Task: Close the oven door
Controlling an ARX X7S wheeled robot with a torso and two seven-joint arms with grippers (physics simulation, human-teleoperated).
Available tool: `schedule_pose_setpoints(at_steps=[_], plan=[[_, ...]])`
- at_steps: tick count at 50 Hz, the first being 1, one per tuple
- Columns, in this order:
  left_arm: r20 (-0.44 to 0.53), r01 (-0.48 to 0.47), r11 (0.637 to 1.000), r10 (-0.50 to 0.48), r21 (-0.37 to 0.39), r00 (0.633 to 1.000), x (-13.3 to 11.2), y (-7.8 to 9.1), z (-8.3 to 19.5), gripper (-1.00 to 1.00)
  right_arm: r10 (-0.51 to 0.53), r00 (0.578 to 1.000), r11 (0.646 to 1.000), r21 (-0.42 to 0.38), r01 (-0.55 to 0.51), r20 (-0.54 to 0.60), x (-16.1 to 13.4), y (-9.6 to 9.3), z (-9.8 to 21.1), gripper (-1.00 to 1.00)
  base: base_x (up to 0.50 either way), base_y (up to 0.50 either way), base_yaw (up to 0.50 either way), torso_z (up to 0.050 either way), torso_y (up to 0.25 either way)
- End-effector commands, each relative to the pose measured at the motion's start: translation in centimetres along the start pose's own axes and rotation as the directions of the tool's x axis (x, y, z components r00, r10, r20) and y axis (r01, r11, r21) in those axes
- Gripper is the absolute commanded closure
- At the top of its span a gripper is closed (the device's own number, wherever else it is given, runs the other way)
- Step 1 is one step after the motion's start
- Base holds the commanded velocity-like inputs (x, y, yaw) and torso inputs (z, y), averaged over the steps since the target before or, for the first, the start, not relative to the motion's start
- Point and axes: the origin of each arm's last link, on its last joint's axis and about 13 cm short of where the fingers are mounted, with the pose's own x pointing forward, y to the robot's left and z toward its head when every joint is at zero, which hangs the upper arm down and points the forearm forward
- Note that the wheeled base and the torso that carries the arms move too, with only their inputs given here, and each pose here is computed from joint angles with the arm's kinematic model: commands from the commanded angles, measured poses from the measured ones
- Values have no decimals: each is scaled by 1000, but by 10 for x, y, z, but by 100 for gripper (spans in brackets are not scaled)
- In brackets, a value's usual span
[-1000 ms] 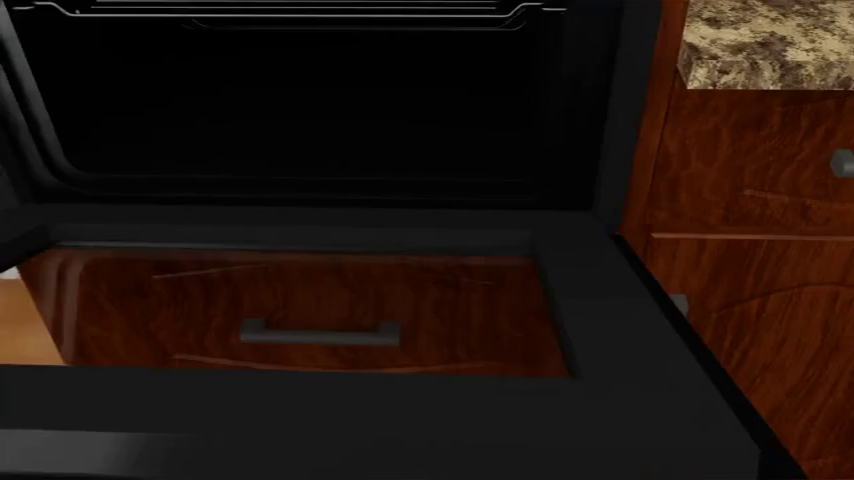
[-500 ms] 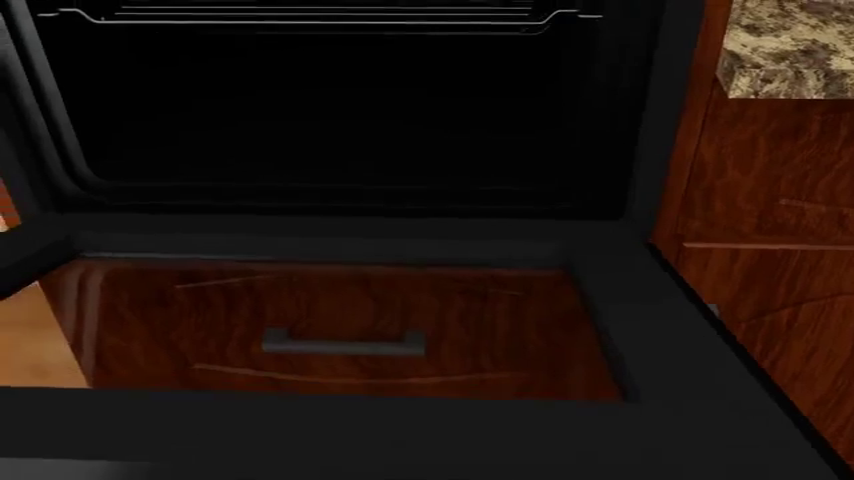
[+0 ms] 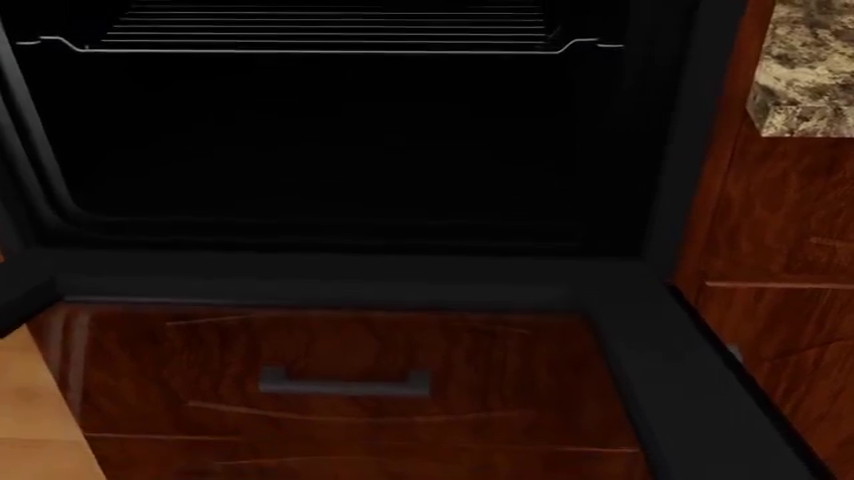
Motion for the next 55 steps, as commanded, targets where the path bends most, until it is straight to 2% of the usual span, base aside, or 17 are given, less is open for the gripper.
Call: schedule_pose_setpoints(at_steps=[1,10,12,15,17,18,21,23,27,28,32,38,39,44,47,49,55], plan=[[1,2,1000,-2,3,1000,-1,0,2,-100,2,1000,1000,-5,-2,2,0,1,0,-100,199,63,0,0,0],[7,-2,1000,2,-1,1000,-1,1,3,-100,1,1000,1000,1,-1,6,-1,0,2,-100,169,82,0,0,0],[5,-2,1000,2,1,1000,4,-4,-11,-100,-3,1000,1000,3,3,5,0,0,2,-100,133,82,0,0,0],[6,1,1000,-1,-2,1000,-1,0,3,-100,-2,1000,1000,6,2,11,0,0,3,-100,130,83,0,0,0],[4,-1,1000,1,-2,1000,0,0,2,-100,0,1000,1000,7,0,11,0,0,3,-100,125,84,0,0,0],[3,-3,1000,3,-4,1000,3,-3,-10,-100,2,1000,1000,7,-2,9,0,0,2,-100,133,78,0,0,0],[4,-5,1000,5,-4,1000,0,2,4,-100,-1,1000,1000,7,1,11,0,0,2,-100,130,81,0,0,0],[6,-2,1000,2,-1,1000,2,-3,-7,-100,-3,1000,1000,7,3,13,-1,-1,2,-100,127,82,0,0,0],[7,-1,1000,1,-3,1000,-1,1,4,-100,-3,1000,1000,8,3,16,-1,-1,2,-100,122,80,0,0,0],[5,-4,1000,4,-2,1000,3,-2,-7,-100,-4,1000,1000,13,3,22,-1,-1,3,-100,117,78,0,0,0],[6,-1,1000,1,-3,1000,0,0,3,-100,-5,1000,1000,17,5,16,-1,-1,2,-100,109,55,0,0,0],[4,-5,1000,5,-6,1000,0,2,3,-100,-1,1000,1000,13,0,13,0,0,2,-100,76,0,0,0,0],[17,-1,1000,1,-10,1000,4,-3,-7,-100,-5,1000,1000,13,5,14,0,-1,2,-100,78,0,0,0,0],[7,-3,1000,3,-6,1000,0,1,3,-100,-7,1000,1000,15,7,15,-1,-1,2,-100,75,0,0,0,0],[20,0,1000,0,-8,1000,3,-4,-7,-100,-1,1000,1000,15,1,15,0,0,1,-100,76,0,0,0,0],[7,-7,1000,7,-9,1000,0,2,4,-100,-6,1000,1000,18,6,8,1,-1,-1,-100,74,0,0,0,0],[8,-5,1000,5,-5,1000,1,0,-1,-100,1,1000,1000,25,-2,9,0,-1,1,-100,76,0,0,0,0]])
